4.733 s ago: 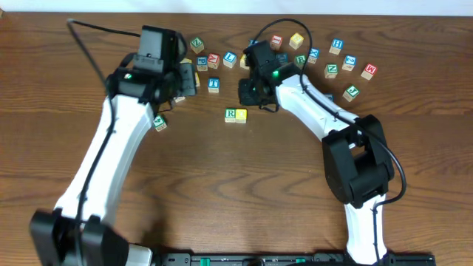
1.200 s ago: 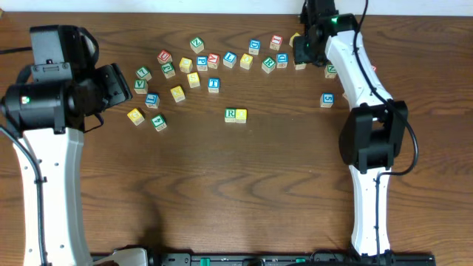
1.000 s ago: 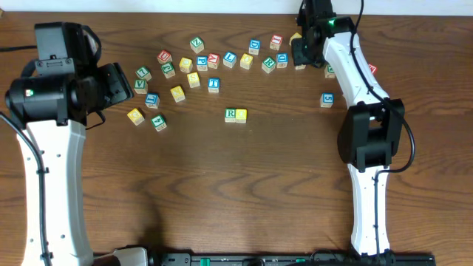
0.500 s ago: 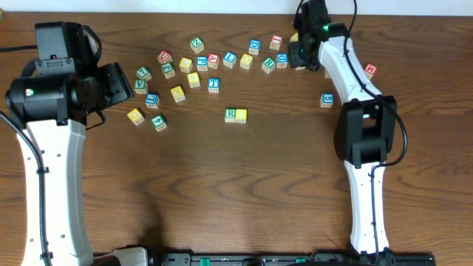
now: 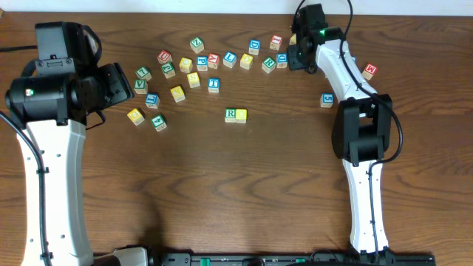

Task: Spell out ROBOT
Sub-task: 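Close the right gripper on the green B block and lift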

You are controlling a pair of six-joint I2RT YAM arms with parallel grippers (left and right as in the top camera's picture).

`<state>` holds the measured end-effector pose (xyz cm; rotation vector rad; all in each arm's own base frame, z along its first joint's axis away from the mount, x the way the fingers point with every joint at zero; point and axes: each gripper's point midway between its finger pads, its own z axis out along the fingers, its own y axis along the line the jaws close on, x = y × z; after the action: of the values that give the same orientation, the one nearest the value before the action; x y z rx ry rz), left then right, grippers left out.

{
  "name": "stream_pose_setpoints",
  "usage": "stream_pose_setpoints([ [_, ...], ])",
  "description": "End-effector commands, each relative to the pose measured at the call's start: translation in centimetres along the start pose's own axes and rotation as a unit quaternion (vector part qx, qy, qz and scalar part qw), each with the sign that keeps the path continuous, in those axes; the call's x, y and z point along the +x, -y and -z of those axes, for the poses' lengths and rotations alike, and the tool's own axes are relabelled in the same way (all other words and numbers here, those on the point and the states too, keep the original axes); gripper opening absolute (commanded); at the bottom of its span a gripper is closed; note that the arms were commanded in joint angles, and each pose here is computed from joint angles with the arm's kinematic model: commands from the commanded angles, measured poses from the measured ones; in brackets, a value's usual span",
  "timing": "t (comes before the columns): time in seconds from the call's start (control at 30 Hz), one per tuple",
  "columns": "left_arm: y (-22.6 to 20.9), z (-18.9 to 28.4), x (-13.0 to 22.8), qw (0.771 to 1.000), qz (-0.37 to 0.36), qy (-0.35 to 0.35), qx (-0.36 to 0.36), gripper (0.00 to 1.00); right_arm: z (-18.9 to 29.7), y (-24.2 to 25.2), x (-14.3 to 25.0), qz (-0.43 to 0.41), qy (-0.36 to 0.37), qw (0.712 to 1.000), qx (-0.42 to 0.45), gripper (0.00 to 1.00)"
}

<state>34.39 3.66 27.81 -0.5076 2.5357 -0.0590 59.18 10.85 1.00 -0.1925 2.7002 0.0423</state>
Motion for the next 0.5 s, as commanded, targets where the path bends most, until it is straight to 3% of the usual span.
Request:
stream_pose_setpoints([
  [0.0,-0.2,-0.1,0.0,1.000,-0.003,-0.002,-0.002,0.68,-0.3,-0.1,0.0,0.003,0.001,1.000,0.003,0.36],
  [0.47,-0.2,-0.1,0.0,1.000,-0.003,-0.002,-0.002,0.68,3.5,-0.1,-1.4,-0.016,0.016,1.000,0.001,0.29],
])
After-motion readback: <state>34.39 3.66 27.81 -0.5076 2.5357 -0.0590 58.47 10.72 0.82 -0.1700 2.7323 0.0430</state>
